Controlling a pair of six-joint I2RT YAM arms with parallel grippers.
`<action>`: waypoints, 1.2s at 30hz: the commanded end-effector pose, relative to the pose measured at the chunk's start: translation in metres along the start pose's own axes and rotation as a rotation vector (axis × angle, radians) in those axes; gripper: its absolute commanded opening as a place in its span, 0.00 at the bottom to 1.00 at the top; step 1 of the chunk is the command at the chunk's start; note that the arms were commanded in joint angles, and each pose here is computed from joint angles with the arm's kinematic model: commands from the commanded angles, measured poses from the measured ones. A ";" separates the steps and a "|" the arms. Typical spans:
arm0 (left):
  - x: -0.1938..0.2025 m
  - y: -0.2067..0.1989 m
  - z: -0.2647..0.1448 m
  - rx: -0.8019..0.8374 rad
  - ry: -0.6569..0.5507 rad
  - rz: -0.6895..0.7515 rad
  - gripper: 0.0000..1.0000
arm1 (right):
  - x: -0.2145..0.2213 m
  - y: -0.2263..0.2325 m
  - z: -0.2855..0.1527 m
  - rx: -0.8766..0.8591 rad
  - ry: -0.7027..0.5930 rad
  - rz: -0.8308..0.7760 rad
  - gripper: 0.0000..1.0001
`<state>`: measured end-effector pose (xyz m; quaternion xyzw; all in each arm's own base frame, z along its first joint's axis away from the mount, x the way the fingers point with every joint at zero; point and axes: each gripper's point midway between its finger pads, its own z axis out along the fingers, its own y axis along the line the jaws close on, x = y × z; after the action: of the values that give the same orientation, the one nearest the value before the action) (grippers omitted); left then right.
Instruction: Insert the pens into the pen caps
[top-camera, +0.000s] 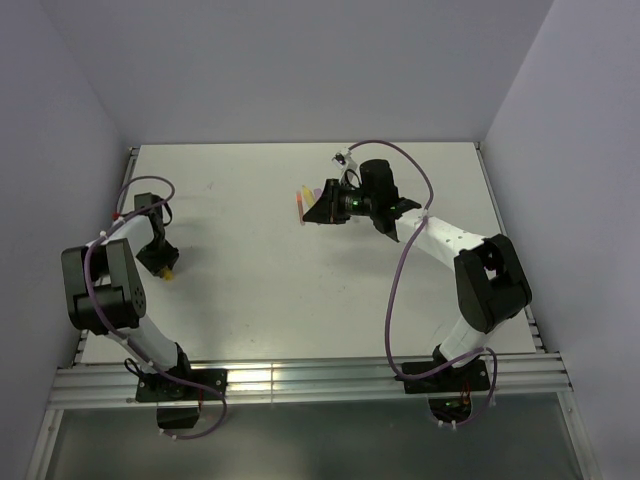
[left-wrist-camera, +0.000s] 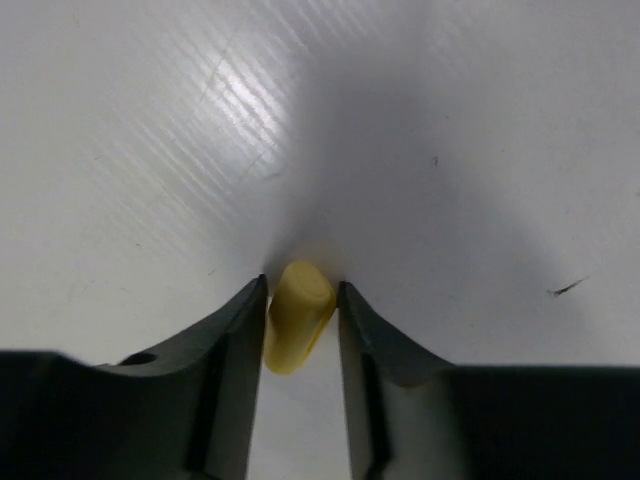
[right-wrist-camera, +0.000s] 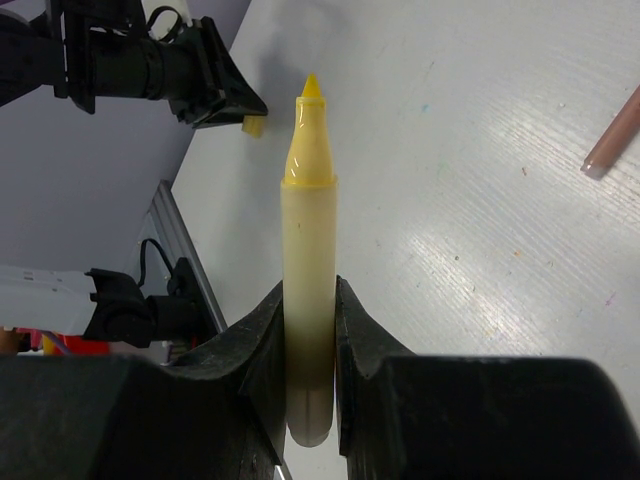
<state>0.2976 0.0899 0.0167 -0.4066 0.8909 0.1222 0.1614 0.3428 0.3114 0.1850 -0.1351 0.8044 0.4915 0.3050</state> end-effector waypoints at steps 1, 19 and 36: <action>0.011 -0.001 0.010 -0.020 0.040 0.026 0.36 | -0.011 0.009 -0.008 -0.019 -0.032 -0.044 0.00; 0.005 -0.112 -0.096 0.584 0.098 -0.055 0.00 | -0.003 0.009 0.002 0.015 0.017 -0.120 0.00; -0.036 -0.178 -0.373 1.663 -0.115 0.042 0.00 | 0.003 0.146 -0.010 -0.421 0.027 -0.230 0.00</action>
<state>0.3989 -0.1055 0.2707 -0.2329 0.7552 -0.4638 0.4004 0.2760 0.3671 0.2094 -0.2531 0.7520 0.5512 0.2579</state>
